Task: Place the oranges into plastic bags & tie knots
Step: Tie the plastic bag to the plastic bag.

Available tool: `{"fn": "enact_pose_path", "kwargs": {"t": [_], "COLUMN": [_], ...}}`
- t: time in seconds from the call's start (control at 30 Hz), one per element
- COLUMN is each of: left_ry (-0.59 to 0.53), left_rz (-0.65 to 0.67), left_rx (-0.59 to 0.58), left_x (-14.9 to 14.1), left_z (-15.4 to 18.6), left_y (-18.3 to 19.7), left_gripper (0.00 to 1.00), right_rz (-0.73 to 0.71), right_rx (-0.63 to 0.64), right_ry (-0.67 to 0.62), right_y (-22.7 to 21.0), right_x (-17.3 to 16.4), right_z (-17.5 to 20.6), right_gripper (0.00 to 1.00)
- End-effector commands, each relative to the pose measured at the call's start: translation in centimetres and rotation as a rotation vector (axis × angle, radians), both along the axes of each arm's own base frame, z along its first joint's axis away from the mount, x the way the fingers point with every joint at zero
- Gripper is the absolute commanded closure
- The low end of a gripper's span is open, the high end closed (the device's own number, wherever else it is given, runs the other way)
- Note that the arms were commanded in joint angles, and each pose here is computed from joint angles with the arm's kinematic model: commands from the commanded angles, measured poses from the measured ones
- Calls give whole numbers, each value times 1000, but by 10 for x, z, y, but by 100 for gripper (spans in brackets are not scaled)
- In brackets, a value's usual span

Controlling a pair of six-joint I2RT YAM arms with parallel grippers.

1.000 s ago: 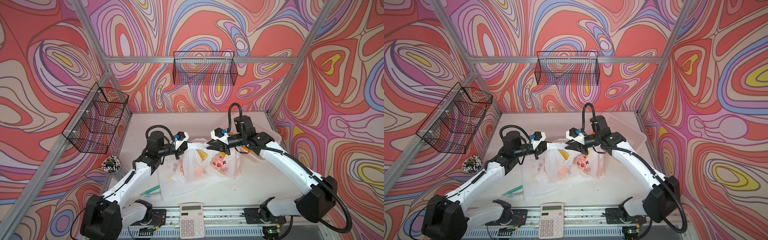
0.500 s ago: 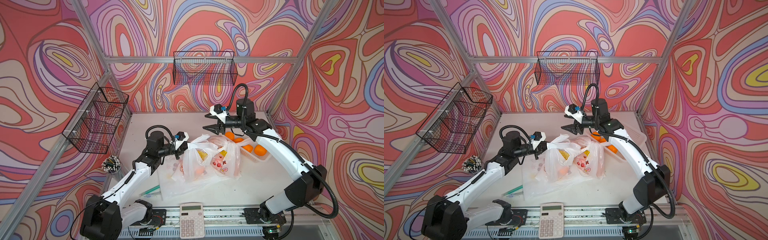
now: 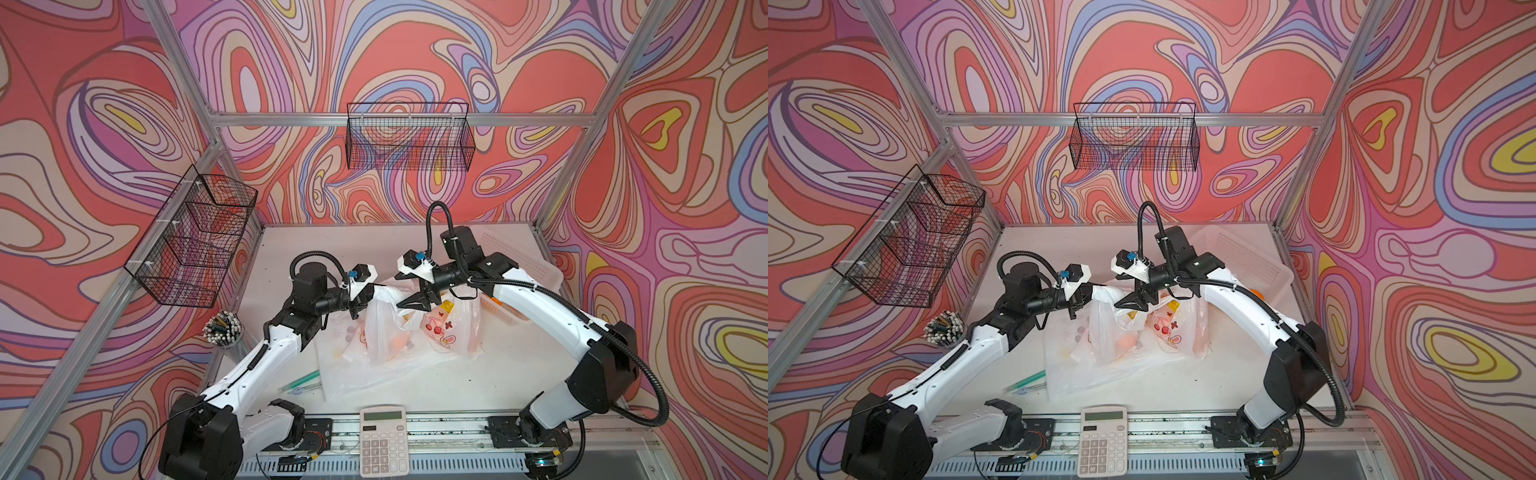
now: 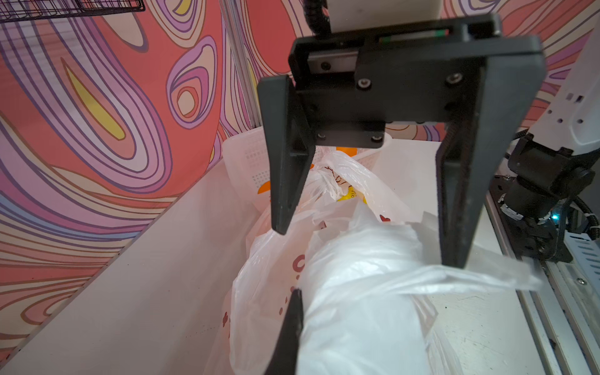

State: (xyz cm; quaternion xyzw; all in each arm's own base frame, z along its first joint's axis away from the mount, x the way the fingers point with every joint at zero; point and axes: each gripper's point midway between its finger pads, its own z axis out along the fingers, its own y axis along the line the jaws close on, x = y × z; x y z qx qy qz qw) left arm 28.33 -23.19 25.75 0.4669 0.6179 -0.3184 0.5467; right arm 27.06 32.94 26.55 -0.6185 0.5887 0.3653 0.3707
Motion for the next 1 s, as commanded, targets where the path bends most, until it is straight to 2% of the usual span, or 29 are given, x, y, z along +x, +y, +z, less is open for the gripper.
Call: {"fn": "enact_pose_path", "kwargs": {"t": [0.0, 0.27, 0.47, 0.6, 0.7, 0.77, 0.83, 0.97], "left_ry": [-20, -22, -20, -13, -3, 18, 46, 84], "left_rz": [-9, -17, -19, -14, 2, 21, 31, 44], "left_rx": [0, -3, -6, -13, -18, -28, -39, -57], "left_x": [-3, -6, -7, -7, -7, -6, -7, -11], "left_z": [5, 7, 7, 10, 13, 15, 18, 24], "left_y": [2, 2, 2, 2, 4, 5, 5, 0], "left_gripper": [100, 100, 100, 100, 100, 100, 100, 100], "right_rz": [-22, -94, -109, -144, -185, -226, -267, -349], "right_rx": [-41, -118, -141, -163, -164, -149, -138, -100], "right_ry": [-2, -4, -12, -33, -60, -86, -114, -180], "right_y": [-1, 7, 10, 10, 9, 8, 6, 2], "right_x": [1, 22, 27, 34, 42, 48, 54, 64], "right_z": [-12, -31, -38, -42, -39, -34, -31, -22], "right_gripper": [16, 29, 43, 58, 73, 88, 95, 100]}}
